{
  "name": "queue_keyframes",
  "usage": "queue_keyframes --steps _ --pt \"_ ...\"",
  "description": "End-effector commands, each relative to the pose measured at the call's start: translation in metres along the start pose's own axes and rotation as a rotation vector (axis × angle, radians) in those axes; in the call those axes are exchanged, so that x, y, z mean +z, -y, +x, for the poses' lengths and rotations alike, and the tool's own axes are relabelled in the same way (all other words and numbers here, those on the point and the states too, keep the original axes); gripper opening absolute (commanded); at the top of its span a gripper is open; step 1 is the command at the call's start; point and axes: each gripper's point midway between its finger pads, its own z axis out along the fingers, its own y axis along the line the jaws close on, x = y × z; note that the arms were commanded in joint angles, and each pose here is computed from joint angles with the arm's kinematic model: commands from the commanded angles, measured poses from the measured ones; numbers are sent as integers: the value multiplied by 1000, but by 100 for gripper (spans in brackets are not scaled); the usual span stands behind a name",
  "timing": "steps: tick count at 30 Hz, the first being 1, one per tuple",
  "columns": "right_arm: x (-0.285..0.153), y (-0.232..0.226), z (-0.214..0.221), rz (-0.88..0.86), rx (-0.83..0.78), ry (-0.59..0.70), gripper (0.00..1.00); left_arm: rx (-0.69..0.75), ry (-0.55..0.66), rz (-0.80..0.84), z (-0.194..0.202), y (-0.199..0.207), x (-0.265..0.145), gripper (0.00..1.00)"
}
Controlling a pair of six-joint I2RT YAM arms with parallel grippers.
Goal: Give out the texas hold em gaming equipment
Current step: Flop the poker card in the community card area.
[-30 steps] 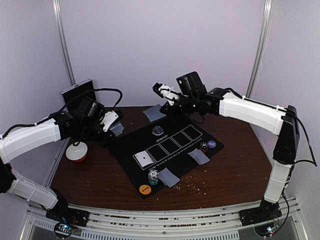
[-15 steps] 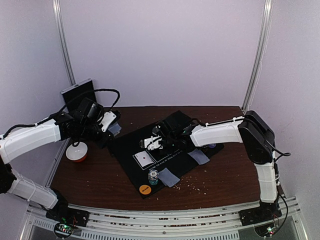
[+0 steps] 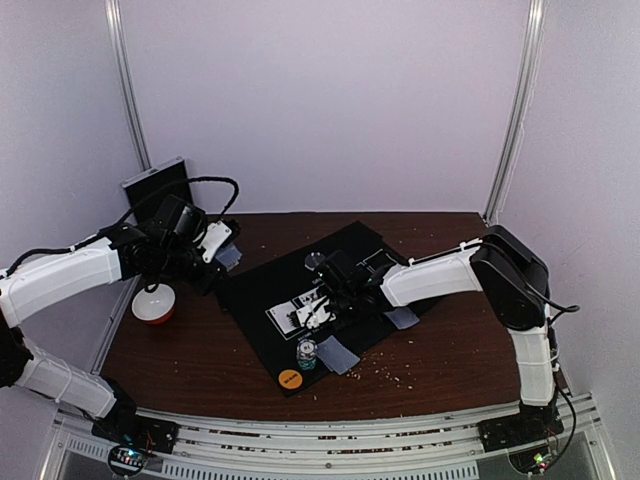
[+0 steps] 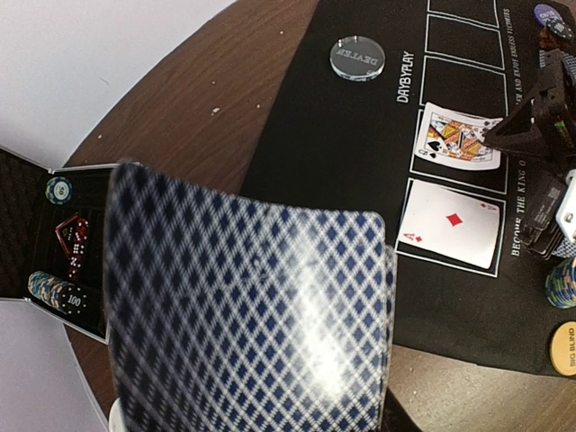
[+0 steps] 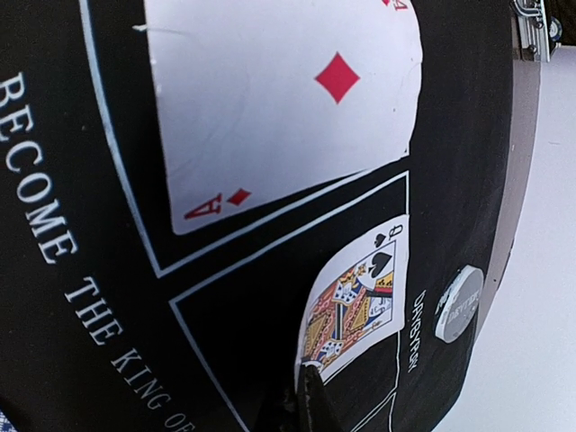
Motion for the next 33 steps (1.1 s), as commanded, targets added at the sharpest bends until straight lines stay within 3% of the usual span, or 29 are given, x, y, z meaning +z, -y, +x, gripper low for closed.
queue_keyframes --steps 1,28,33 --pt "4 -11 2 -55 -63 10 0 -1 52 -12 -14 -5 0 36" --pt "0 -18 0 -114 -103 109 0 6 50 -13 -14 -6 -2 36" --pt "-2 -18 4 -121 -124 89 9 6 51 -16 -14 -6 -4 36"
